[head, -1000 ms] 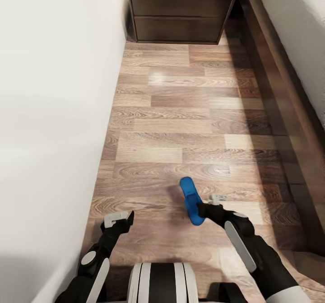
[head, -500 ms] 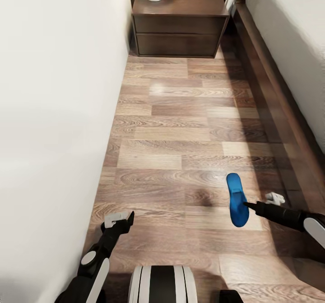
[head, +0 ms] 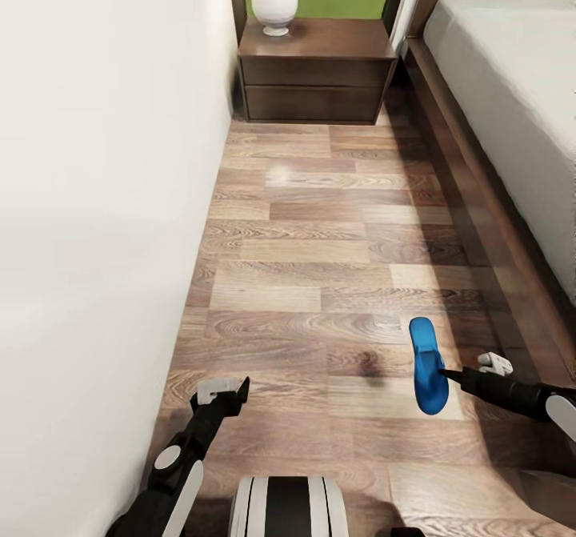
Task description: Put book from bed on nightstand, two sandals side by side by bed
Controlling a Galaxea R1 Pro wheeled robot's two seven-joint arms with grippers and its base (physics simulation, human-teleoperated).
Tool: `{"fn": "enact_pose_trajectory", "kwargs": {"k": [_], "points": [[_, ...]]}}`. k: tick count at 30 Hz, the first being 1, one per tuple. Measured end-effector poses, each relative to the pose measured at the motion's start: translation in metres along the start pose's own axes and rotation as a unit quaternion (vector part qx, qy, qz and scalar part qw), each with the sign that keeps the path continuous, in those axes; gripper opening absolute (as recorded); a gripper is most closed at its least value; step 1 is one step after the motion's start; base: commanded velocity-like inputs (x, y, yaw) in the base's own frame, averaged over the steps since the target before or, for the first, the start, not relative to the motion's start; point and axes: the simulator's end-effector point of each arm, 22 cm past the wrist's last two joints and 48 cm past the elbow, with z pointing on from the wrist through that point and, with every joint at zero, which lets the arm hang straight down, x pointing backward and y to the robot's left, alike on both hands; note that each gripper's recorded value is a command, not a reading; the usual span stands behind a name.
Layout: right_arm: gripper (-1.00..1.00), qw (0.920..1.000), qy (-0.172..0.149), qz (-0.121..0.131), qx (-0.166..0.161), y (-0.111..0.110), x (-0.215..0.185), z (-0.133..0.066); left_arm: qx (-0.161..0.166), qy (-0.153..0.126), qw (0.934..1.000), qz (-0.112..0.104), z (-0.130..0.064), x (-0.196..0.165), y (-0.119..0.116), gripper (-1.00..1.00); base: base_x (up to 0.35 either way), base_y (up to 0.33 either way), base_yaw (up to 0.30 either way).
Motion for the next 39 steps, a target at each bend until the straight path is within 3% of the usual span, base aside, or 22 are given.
{"fn": "enact_pose_trajectory", "kwargs": {"k": [19,22,25,28,37,39], "points": [[-1.0,0.999,-0.038,-0.016,-0.013,0.023,-0.027,-0.024,0.009,-0.037,0.9993,0.006,-0.014,-0.039,-0.012,1.0,0.0,0.0,0.0],[-1.0,0.9979,-0.063,-0.004,0.014,-0.004,-0.024,-0.022,0.011,-0.042,0.9991,0.006,-0.017,-0.045,-0.014,1.0,0.0,0.0,0.0],[-1.0,0.994,-0.095,0.015,0.052,-0.039,-0.001,-0.006,0.012,-0.047,0.9988,0.007,-0.019,-0.05,-0.016,1.0,0.0,0.0,0.0],[-1.0,0.9909,-0.089,0.0,0.101,-0.074,0.03,-0.002,0.014,-0.052,0.9985,0.008,-0.022,-0.055,-0.019,1.0,0.0,0.0,0.0],[-1.0,0.9892,-0.07,-0.012,0.128,-0.088,0.056,-0.005,0.021,-0.068,0.9975,0.008,-0.03,-0.071,-0.029,1.0,0.0,0.0,0.0],[-1.0,0.9878,-0.057,-0.01,0.144,-0.102,0.069,-0.01,0.025,-0.068,0.9973,0.011,-0.031,-0.072,-0.033,1.0,0.0,0.0,0.0]]}}
